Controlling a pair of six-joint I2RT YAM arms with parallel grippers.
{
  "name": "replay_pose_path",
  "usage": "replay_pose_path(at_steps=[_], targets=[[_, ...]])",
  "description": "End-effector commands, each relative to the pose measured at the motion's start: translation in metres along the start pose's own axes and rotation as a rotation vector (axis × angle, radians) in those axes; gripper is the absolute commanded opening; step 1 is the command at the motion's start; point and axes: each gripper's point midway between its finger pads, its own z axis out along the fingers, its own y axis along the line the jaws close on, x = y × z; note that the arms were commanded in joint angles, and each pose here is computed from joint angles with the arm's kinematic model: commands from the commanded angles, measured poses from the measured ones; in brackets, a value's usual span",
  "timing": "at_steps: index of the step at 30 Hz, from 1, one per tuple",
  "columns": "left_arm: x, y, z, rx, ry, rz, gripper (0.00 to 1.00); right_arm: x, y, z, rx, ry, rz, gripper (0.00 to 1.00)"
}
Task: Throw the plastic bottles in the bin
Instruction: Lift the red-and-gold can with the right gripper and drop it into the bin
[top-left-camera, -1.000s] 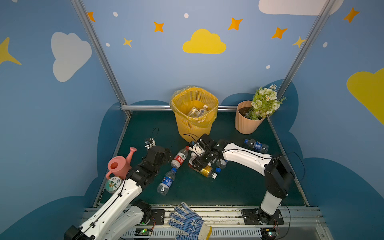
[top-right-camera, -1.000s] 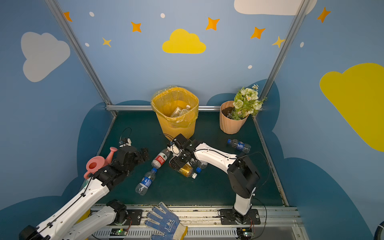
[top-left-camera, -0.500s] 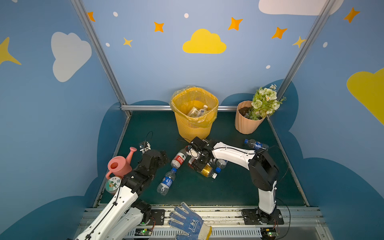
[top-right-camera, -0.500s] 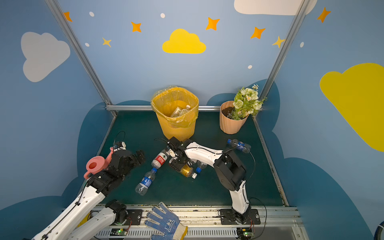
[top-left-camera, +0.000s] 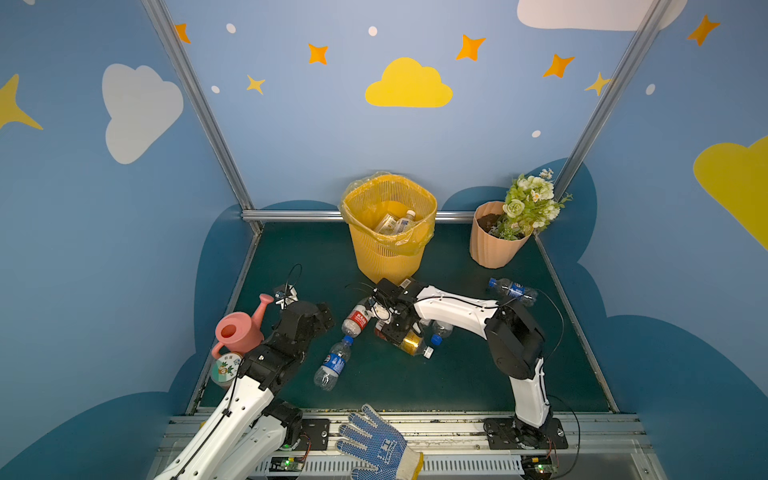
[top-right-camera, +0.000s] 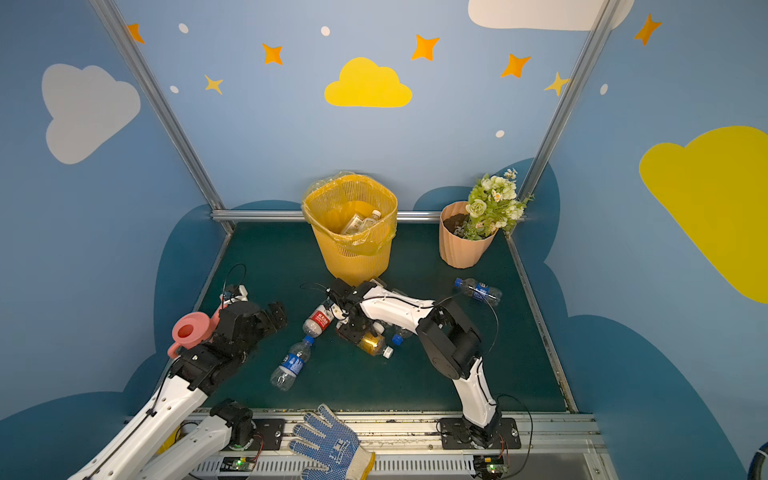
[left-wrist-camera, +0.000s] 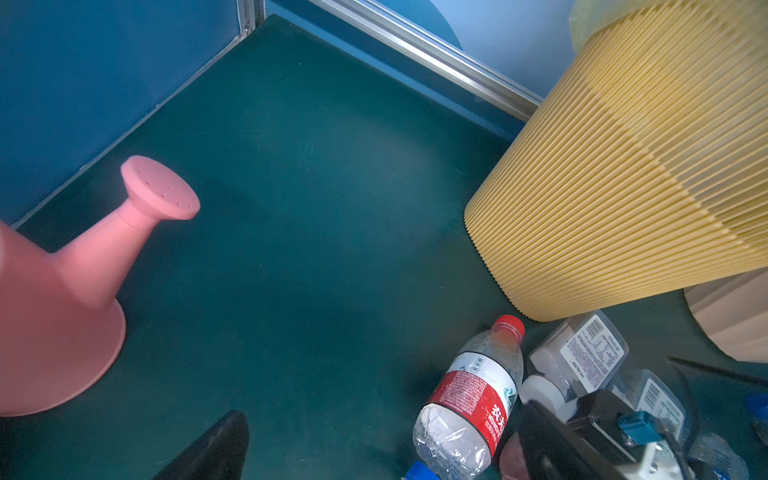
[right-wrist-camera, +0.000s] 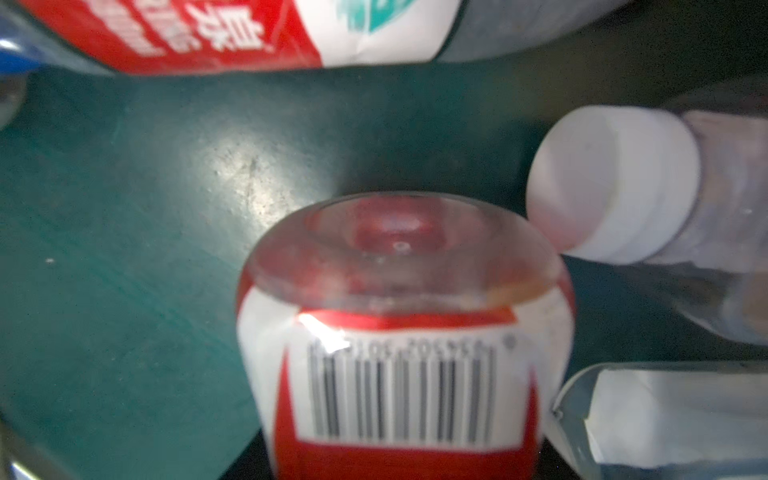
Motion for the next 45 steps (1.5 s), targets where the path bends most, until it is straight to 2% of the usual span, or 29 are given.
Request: replay_pose_path(at_steps=[1,6,9,12,15,20,27,30,33,36,39,41,43,45], targets=[[0.0,0.004,0.0,-0.015,-0.002,-0.001,1.0,-0.015,-0.002,-0.04,0.004,-0.11,0.019,0.48],[-0.001,0.001,0.0,-0.006,-0.001,-0.003,1.0,-0.031,-0.011,-0.086,0.003,-0.262,0.058,0.49],[0.0,0.001,0.001,-0.006,0.0,-0.002,1.0,-0.041,-0.02,-0.129,-0.01,-0.423,0.102,0.49],[0.0,-0.001,0.003,0.002,0.003,-0.005,1.0,-0.047,-0.035,-0.183,0.006,-0.625,0.141,0.5],[0.001,-0.003,0.004,0.008,0.007,-0.008,1.0,-0.046,-0.058,-0.247,0.092,-0.873,0.207,0.52],[0.001,-0.006,0.007,0.018,0.008,-0.012,1.0,-0.024,-0.083,-0.363,0.208,-1.296,0.251,0.54],[0.001,-0.01,0.009,0.032,0.01,-0.015,1.0,0.005,-0.102,-0.501,0.367,-1.707,0.259,0.54],[0.002,-0.012,0.01,0.039,0.016,-0.019,1.0,0.001,-0.105,-0.537,0.379,-1.816,0.239,0.54],[0.001,-0.013,0.009,0.042,0.014,-0.023,1.0,-0.017,-0.11,-0.556,0.34,-1.879,0.22,0.54],[0.003,-0.02,0.008,0.082,0.027,0.015,1.0,-0.053,-0.126,-0.548,0.26,-1.86,0.237,0.55],[0.003,-0.023,0.007,0.094,0.036,0.024,1.0,-0.106,-0.145,-0.501,0.105,-1.718,0.273,0.56],[0.002,-0.024,0.007,0.095,0.04,0.028,1.0,-0.144,-0.161,-0.451,0.032,-1.58,0.293,0.58],[0.001,-0.027,0.005,0.106,0.041,0.038,1.0,-0.165,-0.18,-0.414,0.019,-1.458,0.341,0.62],[-0.001,-0.028,0.003,0.109,0.042,0.051,1.0,-0.173,-0.194,-0.405,0.018,-1.406,0.374,0.72]])
